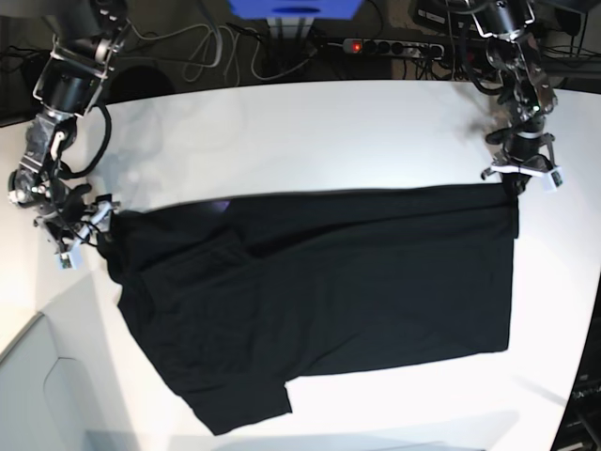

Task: Fold the T-shirt properly
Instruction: 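Drag the shirt back toward the robot with both grippers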

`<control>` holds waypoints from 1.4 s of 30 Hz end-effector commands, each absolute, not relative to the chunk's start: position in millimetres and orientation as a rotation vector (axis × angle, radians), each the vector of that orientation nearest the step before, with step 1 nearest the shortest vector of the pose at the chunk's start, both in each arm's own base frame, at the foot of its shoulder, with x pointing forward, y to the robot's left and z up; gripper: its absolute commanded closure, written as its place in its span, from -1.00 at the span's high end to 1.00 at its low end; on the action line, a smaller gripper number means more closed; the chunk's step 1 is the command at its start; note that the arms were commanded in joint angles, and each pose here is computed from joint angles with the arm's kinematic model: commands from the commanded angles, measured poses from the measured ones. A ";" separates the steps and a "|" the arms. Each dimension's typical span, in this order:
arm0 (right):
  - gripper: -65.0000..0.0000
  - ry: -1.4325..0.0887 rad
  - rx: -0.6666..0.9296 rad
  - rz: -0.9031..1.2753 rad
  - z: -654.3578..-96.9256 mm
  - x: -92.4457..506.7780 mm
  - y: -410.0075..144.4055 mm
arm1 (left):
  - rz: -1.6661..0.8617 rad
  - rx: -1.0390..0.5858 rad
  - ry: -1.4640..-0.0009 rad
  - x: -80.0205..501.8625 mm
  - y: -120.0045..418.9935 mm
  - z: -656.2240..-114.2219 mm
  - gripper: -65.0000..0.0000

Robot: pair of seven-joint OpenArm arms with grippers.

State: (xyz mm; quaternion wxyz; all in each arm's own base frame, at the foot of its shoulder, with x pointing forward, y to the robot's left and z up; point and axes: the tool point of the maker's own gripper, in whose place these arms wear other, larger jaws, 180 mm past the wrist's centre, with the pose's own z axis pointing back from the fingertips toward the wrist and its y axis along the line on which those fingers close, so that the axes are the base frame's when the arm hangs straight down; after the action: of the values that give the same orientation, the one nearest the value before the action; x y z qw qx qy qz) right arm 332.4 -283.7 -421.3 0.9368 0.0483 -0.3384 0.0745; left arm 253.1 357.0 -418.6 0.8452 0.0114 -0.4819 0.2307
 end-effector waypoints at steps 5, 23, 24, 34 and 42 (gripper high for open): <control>-0.35 -0.707 0.078 0.173 -410.6 338.5 -291.9 | 0.466 0.059 -0.971 245.8 367.1 -420.3 -1.00; -0.99 -0.650 -0.209 0.363 -344.1 295.6 -315.6 | 0.303 0.075 -1.110 250.1 343.2 -351.5 -1.00; -0.99 -0.646 -0.227 0.373 -339.4 293.9 -316.9 | 0.285 0.079 -1.124 251.7 343.0 -344.4 -1.00; -0.99 -0.676 -0.362 0.396 -287.1 312.3 -335.1 | 0.292 0.126 -1.146 267.9 365.8 -309.8 -1.00; -0.99 -0.609 -0.366 0.400 -299.5 295.4 -339.9 | 0.412 0.127 -1.052 248.3 379.1 -318.2 -1.00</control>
State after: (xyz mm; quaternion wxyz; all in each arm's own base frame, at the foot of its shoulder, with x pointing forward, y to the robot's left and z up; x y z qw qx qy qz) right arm 294.7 -323.3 -314.0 0.9242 -0.1415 -0.2995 0.1902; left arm 243.8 360.3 -339.9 0.8611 0.0288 -0.4689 0.1947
